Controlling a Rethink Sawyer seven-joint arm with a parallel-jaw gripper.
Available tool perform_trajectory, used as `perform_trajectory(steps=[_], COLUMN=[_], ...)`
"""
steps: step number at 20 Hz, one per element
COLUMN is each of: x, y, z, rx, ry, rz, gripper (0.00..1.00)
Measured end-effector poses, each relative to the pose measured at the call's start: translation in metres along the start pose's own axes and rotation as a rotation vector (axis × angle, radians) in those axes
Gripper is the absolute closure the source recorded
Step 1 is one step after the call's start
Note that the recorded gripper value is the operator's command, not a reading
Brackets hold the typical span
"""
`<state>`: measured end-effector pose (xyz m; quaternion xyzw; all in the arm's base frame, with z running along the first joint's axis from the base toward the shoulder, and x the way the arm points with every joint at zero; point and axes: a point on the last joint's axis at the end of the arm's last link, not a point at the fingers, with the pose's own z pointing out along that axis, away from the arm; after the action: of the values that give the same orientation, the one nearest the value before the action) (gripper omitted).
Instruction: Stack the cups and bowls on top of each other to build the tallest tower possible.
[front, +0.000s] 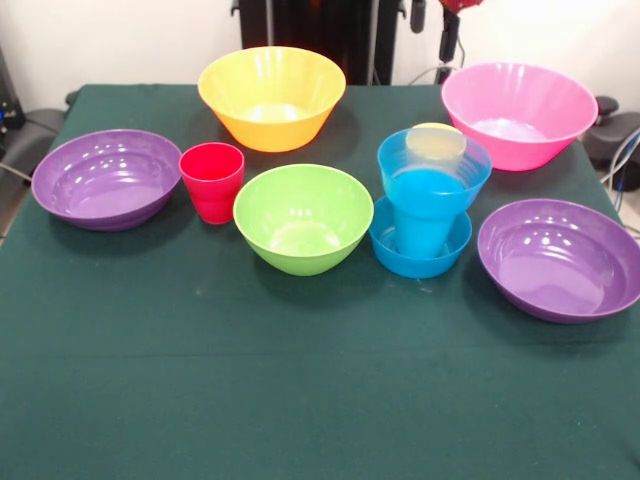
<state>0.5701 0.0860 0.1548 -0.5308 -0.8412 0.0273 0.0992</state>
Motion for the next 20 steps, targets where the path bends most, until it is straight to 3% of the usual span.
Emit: perform_trajectory(steps=[10, 15, 20], x=[0.008, 0.018, 0.028], y=[-0.040, -0.059, -0.064], z=[0.033, 0.052, 0.071], rx=[-0.010, -0.003, -0.014], ry=[-0.031, -0.037, -0.068], rz=[0.011, -0.005, -0.044], gripper=[0.00, 0.00, 0.00])
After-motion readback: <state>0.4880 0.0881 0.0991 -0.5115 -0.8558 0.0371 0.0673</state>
